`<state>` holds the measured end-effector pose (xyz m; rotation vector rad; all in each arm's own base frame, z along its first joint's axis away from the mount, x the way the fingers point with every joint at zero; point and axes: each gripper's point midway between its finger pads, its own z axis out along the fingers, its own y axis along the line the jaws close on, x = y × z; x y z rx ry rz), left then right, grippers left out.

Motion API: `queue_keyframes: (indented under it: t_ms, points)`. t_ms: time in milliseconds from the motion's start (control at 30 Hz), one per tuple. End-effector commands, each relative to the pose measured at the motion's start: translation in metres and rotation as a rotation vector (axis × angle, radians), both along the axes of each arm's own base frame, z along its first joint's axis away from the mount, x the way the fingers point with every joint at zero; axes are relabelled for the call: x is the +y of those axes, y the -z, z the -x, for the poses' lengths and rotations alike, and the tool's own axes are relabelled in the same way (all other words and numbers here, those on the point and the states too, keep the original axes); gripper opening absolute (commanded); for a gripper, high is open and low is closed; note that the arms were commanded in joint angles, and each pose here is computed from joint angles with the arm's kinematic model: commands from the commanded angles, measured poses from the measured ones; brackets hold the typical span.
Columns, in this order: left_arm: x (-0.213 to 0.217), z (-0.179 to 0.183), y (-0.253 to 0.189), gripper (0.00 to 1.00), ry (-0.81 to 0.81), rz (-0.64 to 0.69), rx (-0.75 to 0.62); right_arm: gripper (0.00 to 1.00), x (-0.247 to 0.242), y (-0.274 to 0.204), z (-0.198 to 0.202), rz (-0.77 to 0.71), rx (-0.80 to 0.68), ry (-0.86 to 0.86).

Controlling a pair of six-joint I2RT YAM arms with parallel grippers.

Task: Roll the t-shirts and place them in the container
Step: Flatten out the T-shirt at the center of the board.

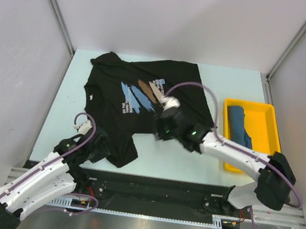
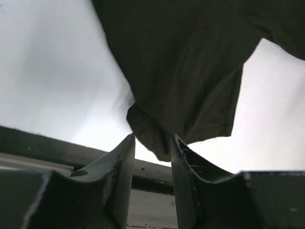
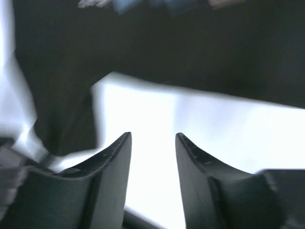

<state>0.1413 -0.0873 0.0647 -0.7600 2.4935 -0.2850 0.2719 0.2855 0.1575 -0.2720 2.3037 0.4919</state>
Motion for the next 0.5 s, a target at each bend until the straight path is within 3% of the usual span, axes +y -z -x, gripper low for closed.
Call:
queue_keyframes:
  t_ms: [0,67,200,467]
  points:
    - [0.008,0.004,-0.004,0.37,-0.100,0.007,0.022,0.42,0.083,0.028,0.054,-0.014,0.002,-0.212]
    - [0.013,0.005,0.002,0.36,-0.124,-0.010,0.031,0.35,0.110,0.041,0.078,-0.006,0.020,-0.289]
    - [0.012,0.005,0.010,0.31,-0.144,-0.004,0.040,0.34,0.142,0.066,0.100,0.069,0.019,-0.358]
    - [0.013,0.002,0.022,0.35,-0.168,-0.020,0.045,0.37,0.152,0.096,0.099,0.209,-0.020,-0.319]
